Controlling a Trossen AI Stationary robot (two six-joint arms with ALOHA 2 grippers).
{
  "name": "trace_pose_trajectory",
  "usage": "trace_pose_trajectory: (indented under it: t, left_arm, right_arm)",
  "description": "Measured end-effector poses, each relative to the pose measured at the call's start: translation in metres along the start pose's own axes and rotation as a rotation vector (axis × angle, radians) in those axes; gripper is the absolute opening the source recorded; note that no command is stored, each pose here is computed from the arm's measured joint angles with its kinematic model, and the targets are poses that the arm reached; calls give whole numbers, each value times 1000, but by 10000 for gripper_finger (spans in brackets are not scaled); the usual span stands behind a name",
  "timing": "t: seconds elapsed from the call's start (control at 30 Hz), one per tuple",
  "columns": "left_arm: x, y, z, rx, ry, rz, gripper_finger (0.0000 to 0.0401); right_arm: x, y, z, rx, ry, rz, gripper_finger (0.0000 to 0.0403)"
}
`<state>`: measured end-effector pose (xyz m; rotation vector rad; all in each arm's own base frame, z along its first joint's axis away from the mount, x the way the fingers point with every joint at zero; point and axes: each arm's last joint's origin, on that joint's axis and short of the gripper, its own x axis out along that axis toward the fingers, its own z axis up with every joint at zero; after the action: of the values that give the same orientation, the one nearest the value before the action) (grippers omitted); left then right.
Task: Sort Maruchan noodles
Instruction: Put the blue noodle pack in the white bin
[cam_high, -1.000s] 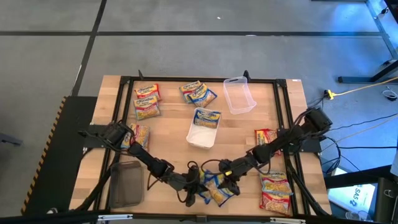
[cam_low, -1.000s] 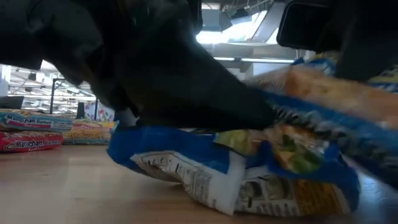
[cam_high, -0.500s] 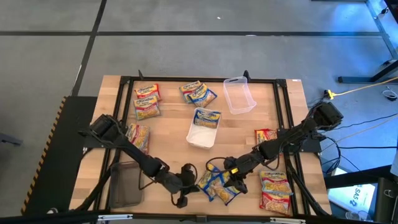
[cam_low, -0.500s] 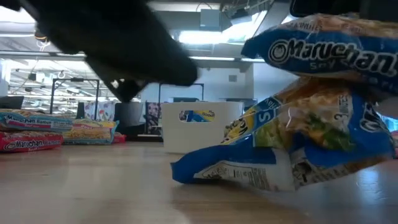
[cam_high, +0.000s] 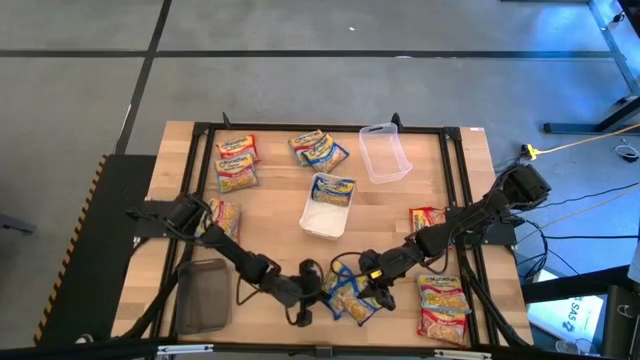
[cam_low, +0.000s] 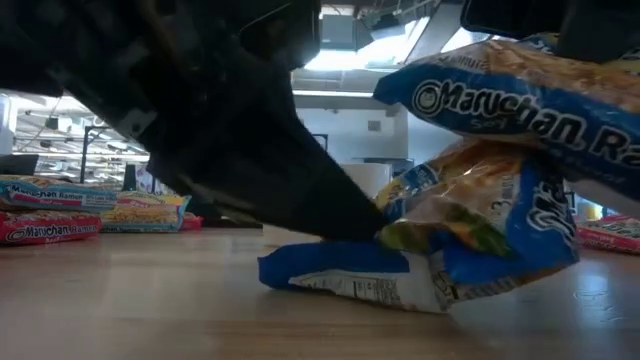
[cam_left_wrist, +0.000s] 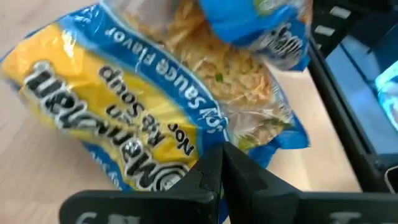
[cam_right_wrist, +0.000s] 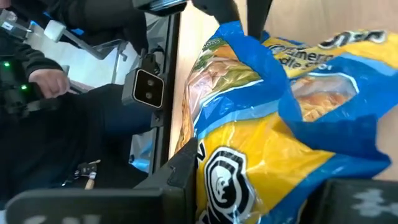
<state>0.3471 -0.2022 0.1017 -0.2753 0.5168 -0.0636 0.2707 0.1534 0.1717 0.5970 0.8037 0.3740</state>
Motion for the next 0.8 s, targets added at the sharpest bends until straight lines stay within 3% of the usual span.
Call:
trace_pose_trajectory:
  t: [0.3, 0.5, 0.67, 0.8]
  left_arm:
    - [-10, 11, -7, 25, 179, 147, 4]
    - [-22, 9, 5, 136, 209, 110, 4]
    - [-65, 10, 37, 236, 246, 199, 4]
    - [-99, 18, 52, 287, 305, 300, 4]
  right_arm:
    - [-25, 4, 14, 7, 18, 78, 90]
    - [-44, -3, 37, -26, -74, 60, 90]
    - [-61, 1, 71, -118, -95, -9, 90]
    - [-80, 4, 102, -194, -111, -160, 90]
